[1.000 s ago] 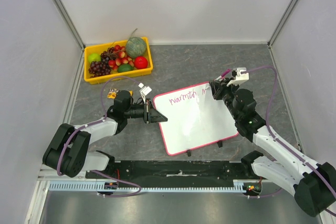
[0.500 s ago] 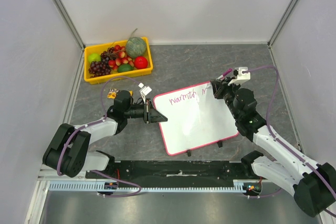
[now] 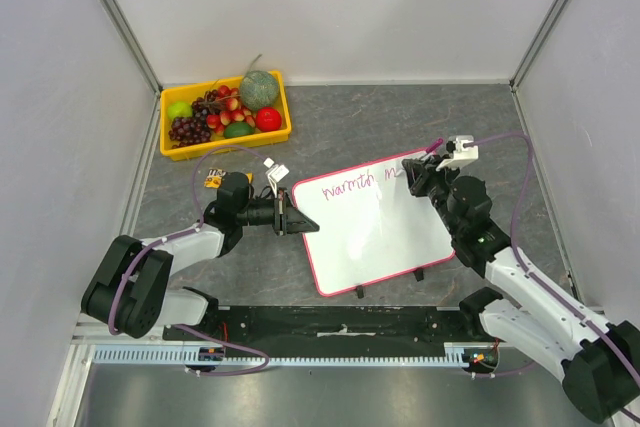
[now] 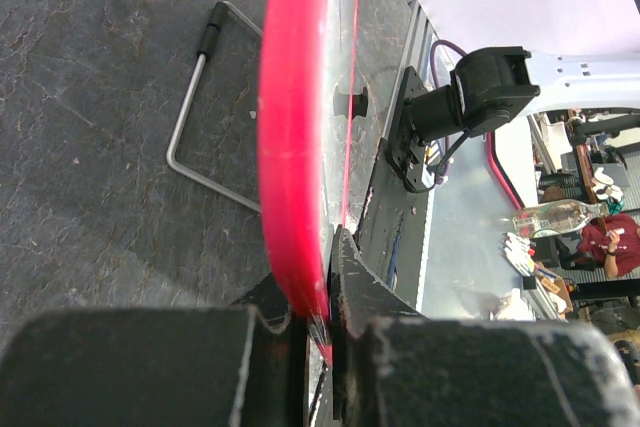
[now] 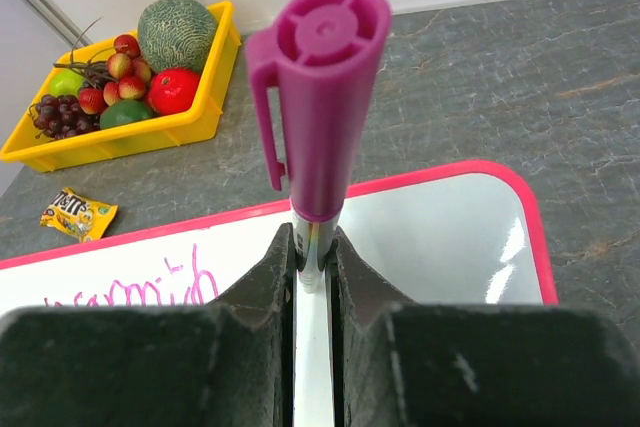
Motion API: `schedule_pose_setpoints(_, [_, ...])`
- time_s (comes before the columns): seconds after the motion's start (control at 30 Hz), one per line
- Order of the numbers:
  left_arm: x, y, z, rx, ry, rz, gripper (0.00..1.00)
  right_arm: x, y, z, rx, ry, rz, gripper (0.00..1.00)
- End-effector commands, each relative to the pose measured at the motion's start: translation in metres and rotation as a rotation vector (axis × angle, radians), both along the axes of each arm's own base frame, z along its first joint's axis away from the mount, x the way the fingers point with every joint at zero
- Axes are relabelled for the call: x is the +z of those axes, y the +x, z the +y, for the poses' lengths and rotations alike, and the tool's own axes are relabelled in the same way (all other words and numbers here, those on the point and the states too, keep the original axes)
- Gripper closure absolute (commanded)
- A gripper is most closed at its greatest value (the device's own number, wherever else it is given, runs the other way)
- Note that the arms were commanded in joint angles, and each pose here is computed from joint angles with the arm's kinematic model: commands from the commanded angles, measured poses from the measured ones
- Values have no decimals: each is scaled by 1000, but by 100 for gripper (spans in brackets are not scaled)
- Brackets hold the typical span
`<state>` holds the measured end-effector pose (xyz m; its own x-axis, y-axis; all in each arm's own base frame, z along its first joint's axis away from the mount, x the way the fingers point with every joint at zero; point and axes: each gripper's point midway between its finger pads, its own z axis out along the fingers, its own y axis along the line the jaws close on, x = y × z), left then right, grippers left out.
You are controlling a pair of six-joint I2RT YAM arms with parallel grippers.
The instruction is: Write a sentence on the whiteboard
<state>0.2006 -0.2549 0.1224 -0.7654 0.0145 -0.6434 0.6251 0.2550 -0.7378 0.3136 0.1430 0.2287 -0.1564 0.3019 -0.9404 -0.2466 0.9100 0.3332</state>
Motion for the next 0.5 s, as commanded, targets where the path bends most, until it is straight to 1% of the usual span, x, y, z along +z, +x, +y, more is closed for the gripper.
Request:
schedule_pose_setpoints(0.0, [-25, 1, 4, -13, 83, -154, 98, -24, -6, -3, 4, -35, 63, 100])
schedule_pose_setpoints(0.1, [-26, 0, 4, -15, 84, -151, 98, -18, -6, -5, -6, -24, 53, 100])
schedule_pose_setpoints(0.2, [-25, 1, 5, -12, 84, -153, 98, -1, -7, -5, -3, -3, 15, 100])
schedule_pose_setpoints(0.33, [-25, 1, 4, -13, 83, -156, 98, 33, -17, -8, 7, 46, -96, 100])
schedule_pose_setpoints(0.47, [-26, 0, 4, -15, 84, -152, 98, 53, -29, -16, 8, 69, -179, 100])
